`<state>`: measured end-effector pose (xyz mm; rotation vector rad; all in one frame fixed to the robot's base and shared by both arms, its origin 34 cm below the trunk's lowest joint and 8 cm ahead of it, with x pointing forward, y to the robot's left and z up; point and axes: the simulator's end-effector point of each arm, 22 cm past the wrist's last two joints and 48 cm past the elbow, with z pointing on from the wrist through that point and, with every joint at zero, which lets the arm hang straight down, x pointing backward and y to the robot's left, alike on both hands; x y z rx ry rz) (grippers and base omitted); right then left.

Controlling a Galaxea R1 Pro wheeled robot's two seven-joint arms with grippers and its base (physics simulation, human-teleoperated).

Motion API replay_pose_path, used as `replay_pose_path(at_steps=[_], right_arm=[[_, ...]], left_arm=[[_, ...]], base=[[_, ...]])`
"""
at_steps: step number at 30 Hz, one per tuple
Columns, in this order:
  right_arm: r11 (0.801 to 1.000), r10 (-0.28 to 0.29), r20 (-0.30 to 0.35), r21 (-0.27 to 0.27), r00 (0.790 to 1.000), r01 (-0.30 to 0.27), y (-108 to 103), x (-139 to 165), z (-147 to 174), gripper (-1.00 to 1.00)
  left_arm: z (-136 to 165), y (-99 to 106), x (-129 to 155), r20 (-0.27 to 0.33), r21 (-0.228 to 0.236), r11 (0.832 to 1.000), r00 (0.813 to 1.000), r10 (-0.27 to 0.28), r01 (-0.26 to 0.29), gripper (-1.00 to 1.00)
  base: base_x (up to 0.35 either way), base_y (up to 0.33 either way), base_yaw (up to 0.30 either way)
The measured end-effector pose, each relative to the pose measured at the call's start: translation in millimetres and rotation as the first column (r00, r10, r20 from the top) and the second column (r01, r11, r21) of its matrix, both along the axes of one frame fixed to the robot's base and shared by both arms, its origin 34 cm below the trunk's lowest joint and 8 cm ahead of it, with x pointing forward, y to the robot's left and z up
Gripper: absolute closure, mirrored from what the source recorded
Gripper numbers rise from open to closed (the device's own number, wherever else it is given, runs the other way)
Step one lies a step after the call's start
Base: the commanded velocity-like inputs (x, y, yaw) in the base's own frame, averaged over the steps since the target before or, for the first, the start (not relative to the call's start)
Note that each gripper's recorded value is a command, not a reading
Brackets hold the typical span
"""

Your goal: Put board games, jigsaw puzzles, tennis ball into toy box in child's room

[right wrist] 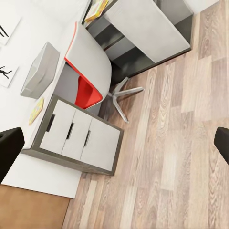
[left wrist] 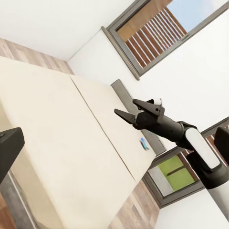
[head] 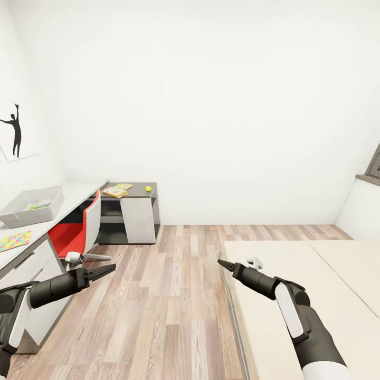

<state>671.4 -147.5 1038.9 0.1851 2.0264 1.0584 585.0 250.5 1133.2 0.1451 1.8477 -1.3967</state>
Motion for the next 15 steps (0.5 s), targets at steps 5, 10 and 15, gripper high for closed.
replay_pose_path(at_steps=[5,10,15], right_arm=[[1.0,-0.003,0.0,0.002,1.0,0.003,-2,0,0,-1.0],[1.0,0.013,0.013,0.025,1.0,-0.014,1,-1,5,-1.0],[0.998,0.032,0.028,0.045,0.999,-0.033,5,-3,10,-1.0]], left_arm=[[-3,-1,-2,-0.005,-0.001,1.0,1.0,-0.003,0.003,-1.0],[-8,-2,-5,-0.017,0.0,1.0,1.0,-0.004,0.004,-1.0],[-13,-5,-7,-0.03,-0.005,1.0,1.0,-0.007,0.007,-1.0]], base=[[0.0,-0.001,0.0],[0.0,0.0,0.0],[0.0,0.0,0.0]])
